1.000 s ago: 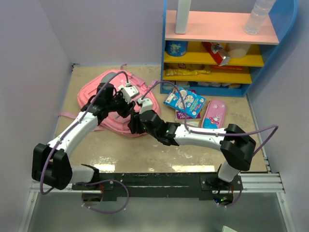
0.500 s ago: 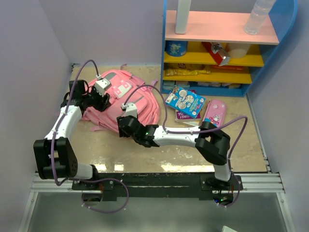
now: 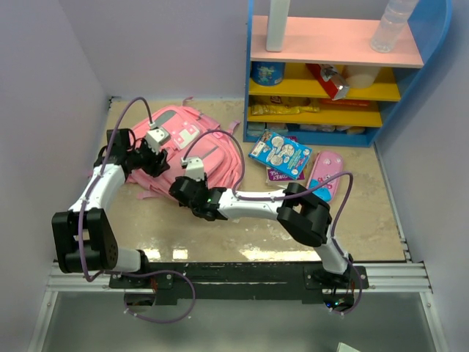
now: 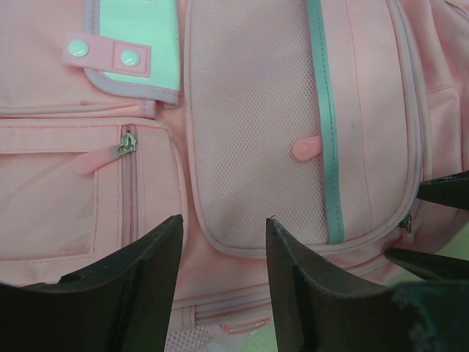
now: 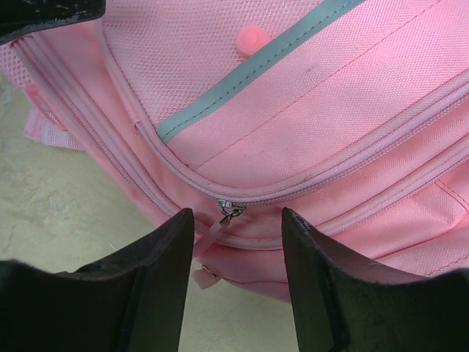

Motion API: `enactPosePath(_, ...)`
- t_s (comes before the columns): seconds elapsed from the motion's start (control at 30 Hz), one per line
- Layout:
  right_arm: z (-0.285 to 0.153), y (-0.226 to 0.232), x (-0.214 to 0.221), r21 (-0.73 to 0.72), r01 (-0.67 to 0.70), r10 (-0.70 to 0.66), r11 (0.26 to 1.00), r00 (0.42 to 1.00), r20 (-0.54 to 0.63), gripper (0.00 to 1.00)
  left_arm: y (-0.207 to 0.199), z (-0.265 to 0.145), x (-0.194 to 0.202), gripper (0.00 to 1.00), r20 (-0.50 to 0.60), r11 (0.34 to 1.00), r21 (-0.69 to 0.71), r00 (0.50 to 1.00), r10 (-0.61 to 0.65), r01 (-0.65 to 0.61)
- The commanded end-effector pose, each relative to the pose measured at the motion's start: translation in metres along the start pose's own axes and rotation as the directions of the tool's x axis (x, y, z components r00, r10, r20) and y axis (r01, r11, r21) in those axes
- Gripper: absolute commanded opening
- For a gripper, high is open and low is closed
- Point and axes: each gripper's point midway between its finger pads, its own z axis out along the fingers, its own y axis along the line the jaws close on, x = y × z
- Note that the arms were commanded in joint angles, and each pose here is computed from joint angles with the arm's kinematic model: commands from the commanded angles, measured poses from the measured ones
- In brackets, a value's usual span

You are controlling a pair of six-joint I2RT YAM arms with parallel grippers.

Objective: Pack the student bag
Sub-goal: Zip the student bag at the center of the board.

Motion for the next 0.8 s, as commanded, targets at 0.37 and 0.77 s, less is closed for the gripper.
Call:
enactPosePath(0.37,-0.015,-0.011,-0.027,0.038,-0.006,0.003,0.999,0.997,0.073,0.0,-0.018,-0.004,-0.016,0.5,0.084,0.994,0.082,0.994,0.072,-0.079)
enactPosePath(0.77,-0.027,-0.024,-0.022,-0.032,0.052,-0.051,0.998,0.998,0.049,0.0,-0.1,0.009,-0.01,0.53,0.153,0.868,0.362,0.94,0.304,-0.34)
